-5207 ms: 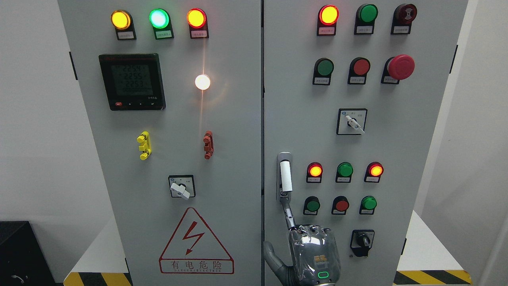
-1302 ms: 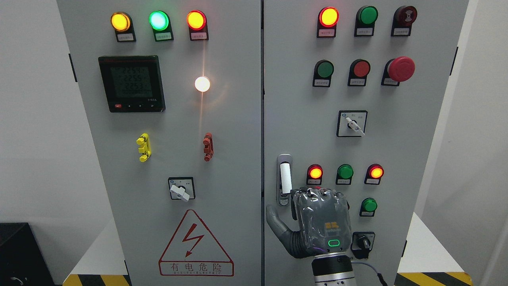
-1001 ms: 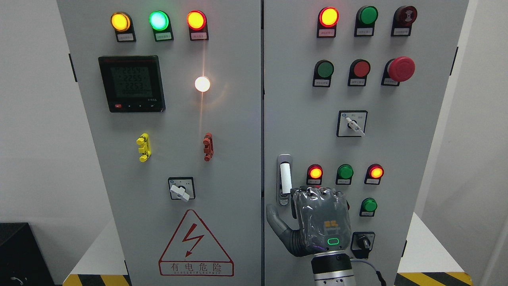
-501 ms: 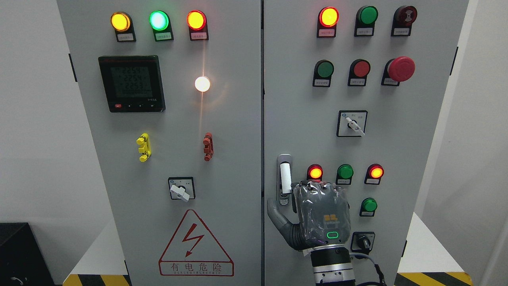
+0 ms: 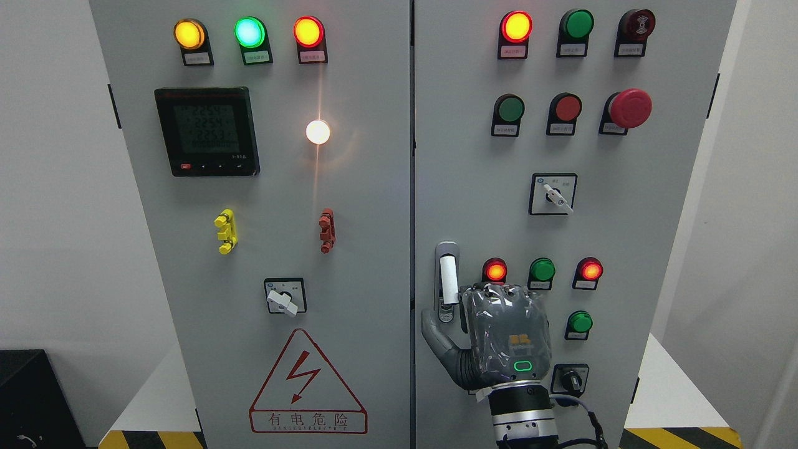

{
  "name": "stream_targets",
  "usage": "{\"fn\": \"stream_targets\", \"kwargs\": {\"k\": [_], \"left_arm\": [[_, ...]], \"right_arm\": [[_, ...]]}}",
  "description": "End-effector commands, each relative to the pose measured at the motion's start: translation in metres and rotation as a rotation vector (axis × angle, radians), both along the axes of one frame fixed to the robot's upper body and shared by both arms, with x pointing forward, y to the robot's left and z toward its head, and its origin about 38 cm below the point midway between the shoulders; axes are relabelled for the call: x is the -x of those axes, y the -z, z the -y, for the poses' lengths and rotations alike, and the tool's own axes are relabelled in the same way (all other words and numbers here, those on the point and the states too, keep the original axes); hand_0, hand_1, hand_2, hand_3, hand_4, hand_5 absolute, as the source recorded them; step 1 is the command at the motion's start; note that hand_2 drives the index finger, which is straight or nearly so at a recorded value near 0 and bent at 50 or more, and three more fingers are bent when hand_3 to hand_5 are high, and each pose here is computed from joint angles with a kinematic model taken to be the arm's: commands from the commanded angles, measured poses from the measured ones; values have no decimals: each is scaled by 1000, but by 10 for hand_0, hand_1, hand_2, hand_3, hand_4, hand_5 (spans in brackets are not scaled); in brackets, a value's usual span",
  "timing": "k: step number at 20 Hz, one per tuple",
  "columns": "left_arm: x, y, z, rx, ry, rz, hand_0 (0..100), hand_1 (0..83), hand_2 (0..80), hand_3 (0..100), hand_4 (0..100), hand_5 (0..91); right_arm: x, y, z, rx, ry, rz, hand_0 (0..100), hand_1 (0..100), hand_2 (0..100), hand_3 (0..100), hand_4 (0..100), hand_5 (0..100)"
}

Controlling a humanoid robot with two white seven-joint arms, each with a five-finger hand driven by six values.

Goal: Release door handle

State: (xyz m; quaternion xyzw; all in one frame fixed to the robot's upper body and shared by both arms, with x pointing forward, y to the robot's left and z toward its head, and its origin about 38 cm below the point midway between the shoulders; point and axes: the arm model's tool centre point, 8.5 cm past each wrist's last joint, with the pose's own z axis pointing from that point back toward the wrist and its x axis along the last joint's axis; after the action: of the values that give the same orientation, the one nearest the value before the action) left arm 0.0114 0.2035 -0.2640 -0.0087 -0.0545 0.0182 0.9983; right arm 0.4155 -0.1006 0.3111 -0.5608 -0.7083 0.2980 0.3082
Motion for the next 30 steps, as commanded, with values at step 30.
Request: {"fn": "stream_targets", "kwargs": {"k": [30], "left_arm": [[-7,-1,-1,-5,3,-3,120,556,0,0,0,0]], "right_arm": [[-11,-5,5,-6,26,-3,344,314,906,1000,1000,1000]]}}
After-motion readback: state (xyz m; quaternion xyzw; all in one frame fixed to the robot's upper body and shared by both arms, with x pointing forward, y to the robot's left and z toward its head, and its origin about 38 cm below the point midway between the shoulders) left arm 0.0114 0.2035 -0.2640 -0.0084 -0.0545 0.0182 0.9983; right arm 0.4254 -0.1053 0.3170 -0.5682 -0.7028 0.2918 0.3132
